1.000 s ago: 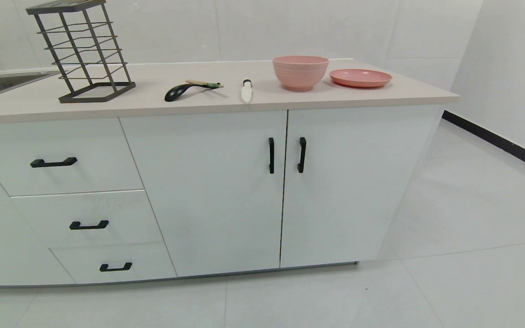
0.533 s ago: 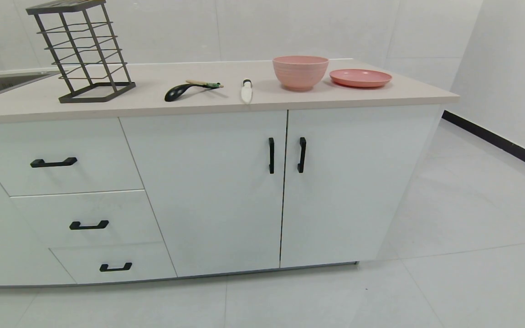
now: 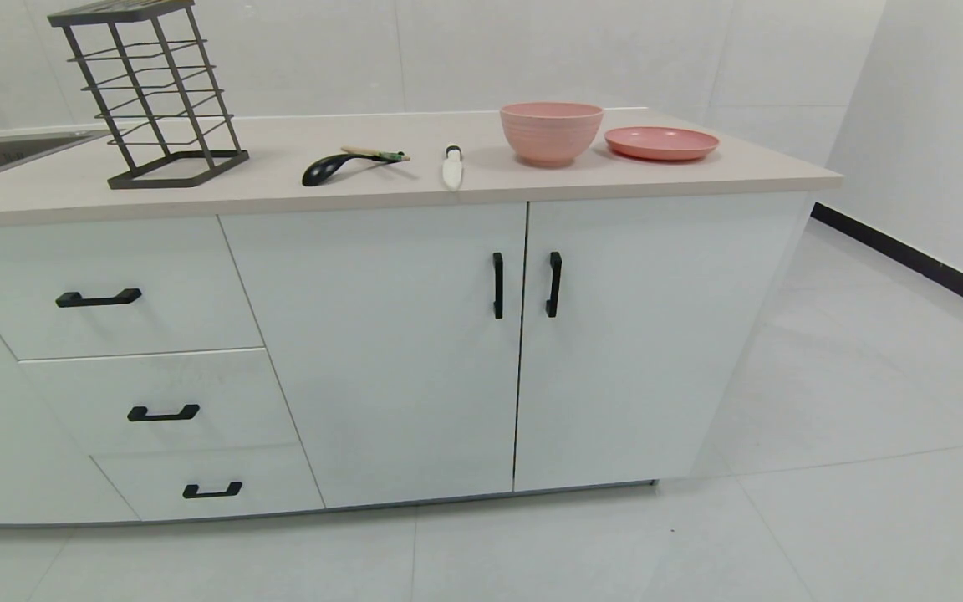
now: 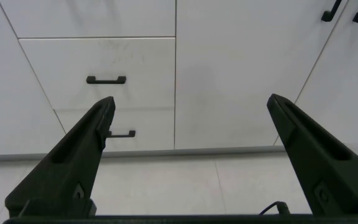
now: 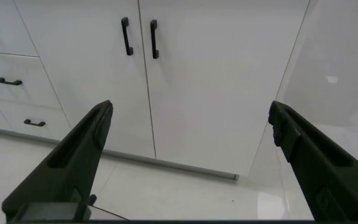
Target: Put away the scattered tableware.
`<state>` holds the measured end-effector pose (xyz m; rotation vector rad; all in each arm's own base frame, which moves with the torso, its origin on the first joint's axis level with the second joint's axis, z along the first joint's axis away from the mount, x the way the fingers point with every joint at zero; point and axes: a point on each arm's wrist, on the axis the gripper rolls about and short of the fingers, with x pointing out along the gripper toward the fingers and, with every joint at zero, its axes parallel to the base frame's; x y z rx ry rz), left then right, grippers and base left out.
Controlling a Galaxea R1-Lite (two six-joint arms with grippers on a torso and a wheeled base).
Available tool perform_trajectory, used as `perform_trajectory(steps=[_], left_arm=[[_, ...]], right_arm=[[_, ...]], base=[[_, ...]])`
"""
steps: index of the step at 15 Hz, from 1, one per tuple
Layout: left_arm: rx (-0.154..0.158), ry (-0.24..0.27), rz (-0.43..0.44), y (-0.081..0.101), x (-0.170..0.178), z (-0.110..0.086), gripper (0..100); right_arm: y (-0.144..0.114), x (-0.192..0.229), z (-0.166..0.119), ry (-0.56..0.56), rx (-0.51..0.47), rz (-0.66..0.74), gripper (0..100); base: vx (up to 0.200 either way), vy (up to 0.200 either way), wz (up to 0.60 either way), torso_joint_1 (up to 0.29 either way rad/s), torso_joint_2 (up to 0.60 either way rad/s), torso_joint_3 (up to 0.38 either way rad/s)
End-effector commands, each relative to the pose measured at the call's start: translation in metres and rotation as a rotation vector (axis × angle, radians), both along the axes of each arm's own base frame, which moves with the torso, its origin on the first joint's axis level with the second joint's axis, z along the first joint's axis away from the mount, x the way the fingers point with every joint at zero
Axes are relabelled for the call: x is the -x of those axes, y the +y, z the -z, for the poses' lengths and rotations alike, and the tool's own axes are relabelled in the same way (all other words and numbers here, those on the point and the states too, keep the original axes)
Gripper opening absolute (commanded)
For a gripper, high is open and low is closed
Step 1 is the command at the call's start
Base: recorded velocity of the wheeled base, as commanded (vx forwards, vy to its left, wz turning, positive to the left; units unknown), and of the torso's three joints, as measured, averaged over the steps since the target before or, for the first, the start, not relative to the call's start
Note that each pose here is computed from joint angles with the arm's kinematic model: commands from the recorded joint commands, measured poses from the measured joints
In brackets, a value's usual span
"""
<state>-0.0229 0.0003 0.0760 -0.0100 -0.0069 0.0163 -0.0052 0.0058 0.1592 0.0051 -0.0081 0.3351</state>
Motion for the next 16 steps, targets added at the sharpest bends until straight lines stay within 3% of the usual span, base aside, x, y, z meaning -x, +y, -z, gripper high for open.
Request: perform_trajectory(steps=[1,6,11,14,16], left_arm=[[0.001,0.001,0.000,0.000,0.000,0.000,100],[0.004,0.001,0.000,0.000,0.000,0.000,100],[0.002,0.001,0.000,0.000,0.000,0.000,100],[0.001,0.001,0.000,0.000,0.000,0.000,100],[-0.001,0.001,0.000,0.000,0.000,0.000,100]], right_arm=[[0.001,-0.013,-0.004,0.069,0.004,0.001,100],[0.003,-0.031,-0.009,0.141,0.006,-0.059,100],[0.006,-0.061,-0.045,0.111,0.009,-0.067,100],[0.010,-0.081,-0.049,0.152,0.066,-0.117,100],[0.015,-0.117,-0.051,0.157,0.141,-0.130,100]], base=[[0.000,0.000,0.00,0.000,0.00,0.000],[0.000,0.000,0.00,0.000,0.00,0.000],[0.000,0.000,0.00,0.000,0.00,0.000],[0.000,0.000,0.00,0.000,0.00,0.000],[0.000,0.000,0.00,0.000,0.00,0.000]])
